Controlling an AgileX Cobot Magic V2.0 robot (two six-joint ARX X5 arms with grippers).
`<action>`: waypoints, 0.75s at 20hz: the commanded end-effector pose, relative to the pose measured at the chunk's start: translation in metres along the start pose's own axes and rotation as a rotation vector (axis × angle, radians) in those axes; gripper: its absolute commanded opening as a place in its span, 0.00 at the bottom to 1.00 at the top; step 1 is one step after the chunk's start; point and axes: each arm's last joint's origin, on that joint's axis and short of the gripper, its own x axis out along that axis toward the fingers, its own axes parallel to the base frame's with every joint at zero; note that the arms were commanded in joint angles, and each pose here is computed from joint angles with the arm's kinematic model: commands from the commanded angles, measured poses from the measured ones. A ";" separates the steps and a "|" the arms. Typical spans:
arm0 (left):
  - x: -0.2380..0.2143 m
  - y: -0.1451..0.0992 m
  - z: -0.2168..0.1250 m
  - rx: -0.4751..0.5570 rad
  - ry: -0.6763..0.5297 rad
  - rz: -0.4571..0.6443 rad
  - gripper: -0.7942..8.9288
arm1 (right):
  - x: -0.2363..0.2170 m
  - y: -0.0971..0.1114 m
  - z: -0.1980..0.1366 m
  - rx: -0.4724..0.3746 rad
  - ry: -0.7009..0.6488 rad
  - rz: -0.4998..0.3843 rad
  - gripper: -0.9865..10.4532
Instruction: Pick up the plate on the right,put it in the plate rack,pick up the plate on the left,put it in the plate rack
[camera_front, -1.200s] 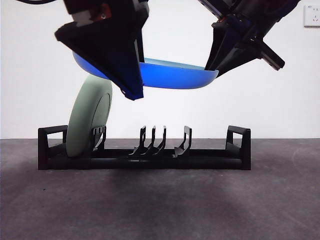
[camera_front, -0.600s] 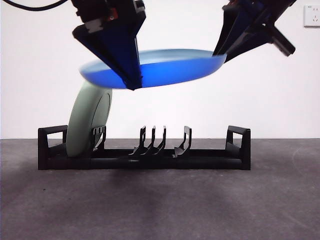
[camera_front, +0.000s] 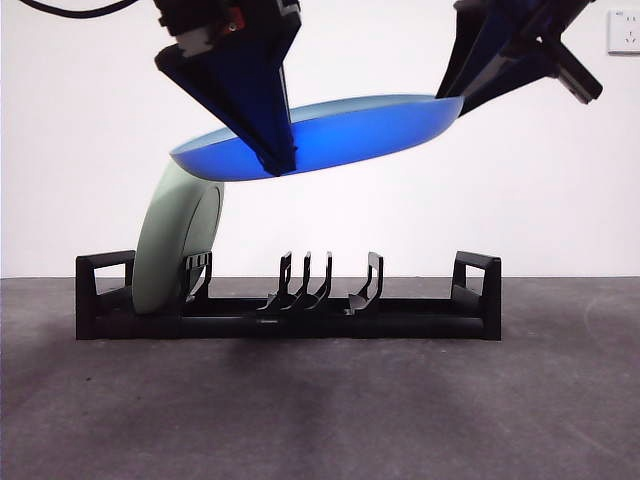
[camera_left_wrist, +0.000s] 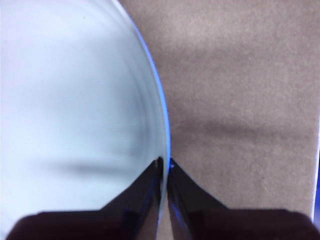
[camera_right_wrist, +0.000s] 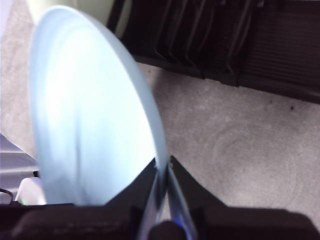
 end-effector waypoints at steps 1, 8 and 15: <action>0.003 -0.001 -0.002 -0.028 0.010 -0.012 0.07 | -0.015 0.006 0.002 -0.051 -0.051 0.031 0.09; 0.003 0.001 0.002 -0.046 -0.028 0.005 0.07 | -0.043 0.012 -0.003 -0.086 -0.136 0.029 0.12; 0.003 0.003 0.008 -0.081 -0.104 -0.012 0.07 | -0.082 0.013 -0.007 -0.104 -0.291 0.000 0.28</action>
